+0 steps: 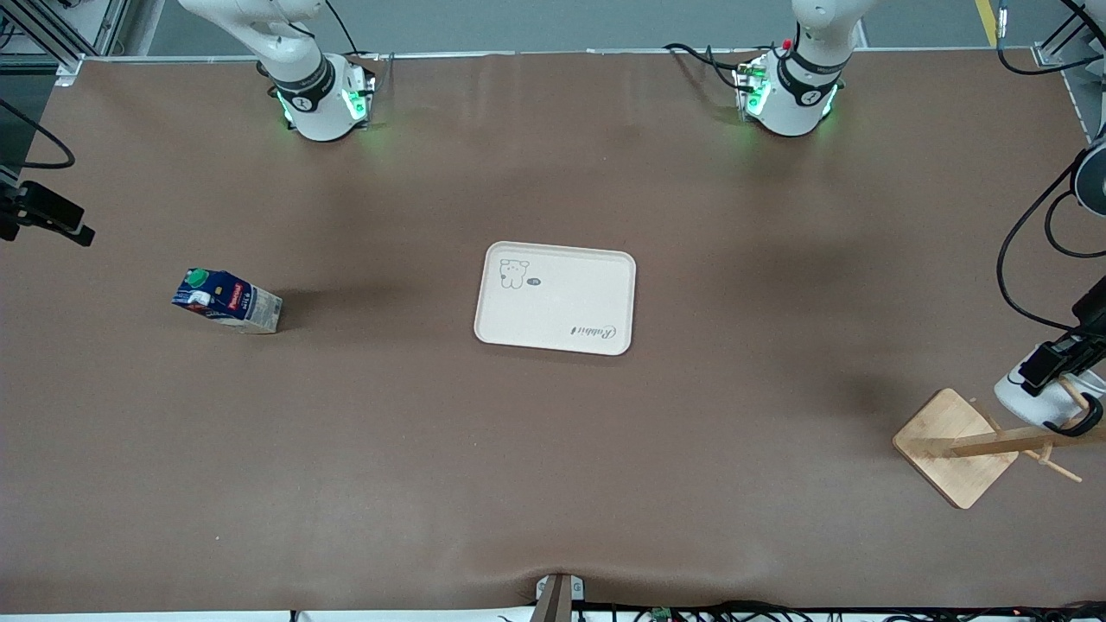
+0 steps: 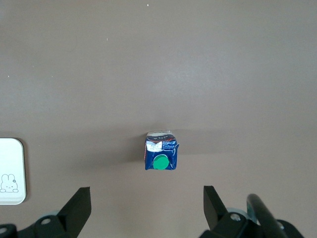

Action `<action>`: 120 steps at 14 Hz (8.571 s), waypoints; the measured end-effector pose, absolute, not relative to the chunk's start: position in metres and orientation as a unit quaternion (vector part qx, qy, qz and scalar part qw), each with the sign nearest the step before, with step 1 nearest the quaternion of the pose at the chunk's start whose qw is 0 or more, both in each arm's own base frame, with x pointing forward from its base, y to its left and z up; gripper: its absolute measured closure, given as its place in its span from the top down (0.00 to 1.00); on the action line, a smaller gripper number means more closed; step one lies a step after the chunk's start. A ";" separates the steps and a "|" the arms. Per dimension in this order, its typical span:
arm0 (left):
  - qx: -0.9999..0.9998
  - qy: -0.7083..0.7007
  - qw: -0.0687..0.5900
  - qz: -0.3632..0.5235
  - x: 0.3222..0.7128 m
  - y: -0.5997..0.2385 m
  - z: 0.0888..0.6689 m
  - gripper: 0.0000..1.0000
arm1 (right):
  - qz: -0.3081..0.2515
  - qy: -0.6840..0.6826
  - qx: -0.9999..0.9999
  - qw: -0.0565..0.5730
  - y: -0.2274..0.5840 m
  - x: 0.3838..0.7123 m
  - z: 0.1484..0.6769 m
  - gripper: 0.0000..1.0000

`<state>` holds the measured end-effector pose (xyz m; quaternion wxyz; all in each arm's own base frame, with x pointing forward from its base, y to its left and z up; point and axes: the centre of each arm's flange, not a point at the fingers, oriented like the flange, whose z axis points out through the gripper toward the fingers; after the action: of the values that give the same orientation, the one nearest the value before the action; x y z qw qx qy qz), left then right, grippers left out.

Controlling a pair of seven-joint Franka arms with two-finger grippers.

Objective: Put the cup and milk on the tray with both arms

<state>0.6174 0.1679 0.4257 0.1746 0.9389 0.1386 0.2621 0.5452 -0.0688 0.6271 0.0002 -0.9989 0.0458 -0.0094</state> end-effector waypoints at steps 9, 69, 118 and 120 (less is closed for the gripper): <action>0.952 0.124 0.166 0.224 0.615 0.138 0.451 0.11 | -0.012 0.046 -0.999 0.000 -0.069 0.546 0.628 1.00; 0.986 0.147 -0.064 -0.042 0.442 -0.489 0.209 0.11 | 0.167 0.043 -0.985 0.013 -0.085 0.568 0.346 0.60; 0.999 0.029 -0.035 0.024 0.548 -0.025 0.661 1.00 | 0.164 0.091 -0.979 0.082 0.375 0.552 0.347 1.00; 0.999 0.029 -0.022 0.023 0.548 -0.027 0.661 1.00 | 0.154 0.089 -0.980 0.090 0.378 0.556 0.359 1.00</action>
<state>0.5477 -0.0271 0.6609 -0.0217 0.9991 0.0287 0.0232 0.5564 0.3780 0.3589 0.0898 -0.9799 0.0892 0.1539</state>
